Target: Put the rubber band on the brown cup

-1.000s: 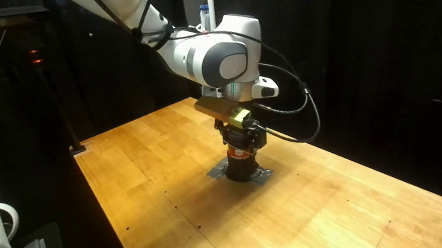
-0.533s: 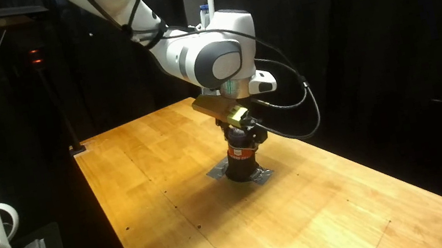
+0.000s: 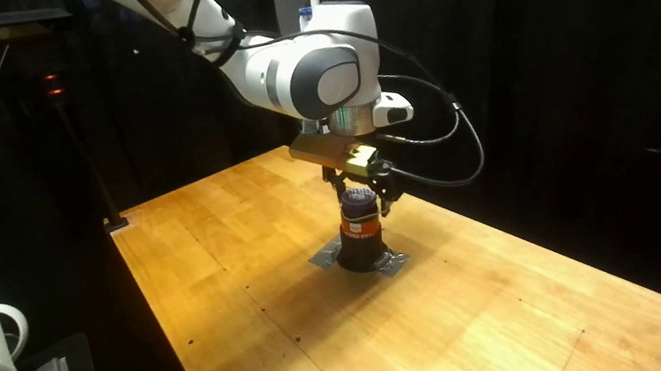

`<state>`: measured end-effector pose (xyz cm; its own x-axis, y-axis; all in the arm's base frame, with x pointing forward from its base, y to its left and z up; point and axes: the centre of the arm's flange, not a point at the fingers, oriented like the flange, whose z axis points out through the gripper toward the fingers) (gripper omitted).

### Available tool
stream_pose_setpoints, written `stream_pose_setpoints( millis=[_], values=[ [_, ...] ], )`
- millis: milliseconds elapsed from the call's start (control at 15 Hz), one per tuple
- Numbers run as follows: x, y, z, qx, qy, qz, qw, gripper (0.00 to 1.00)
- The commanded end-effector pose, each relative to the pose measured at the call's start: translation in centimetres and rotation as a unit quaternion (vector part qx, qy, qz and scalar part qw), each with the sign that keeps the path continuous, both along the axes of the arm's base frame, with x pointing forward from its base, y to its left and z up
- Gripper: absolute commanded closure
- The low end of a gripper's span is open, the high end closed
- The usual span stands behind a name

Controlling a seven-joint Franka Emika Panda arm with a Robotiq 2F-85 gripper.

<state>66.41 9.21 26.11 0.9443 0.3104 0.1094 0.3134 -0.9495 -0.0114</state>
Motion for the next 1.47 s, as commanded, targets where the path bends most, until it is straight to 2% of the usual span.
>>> stream_pose_setpoints(
  millis=[0,467,667,1200,1400],
  values=[
    [1.6,0.5,0.9,-0.010,-0.006,0.040,0.9991,0.00],
    [3.8,1.5,-0.2,-0.007,0.007,0.124,0.9922,0.00],
    [4.3,1.6,-1.0,-0.011,0.017,0.144,0.9894,0.00],
    [5.4,4.1,-0.7,-0.020,0.005,0.189,0.9817,0.00],
    [5.2,4.1,-1.4,-0.017,0.027,0.189,0.9815,0.00]
  ],
)
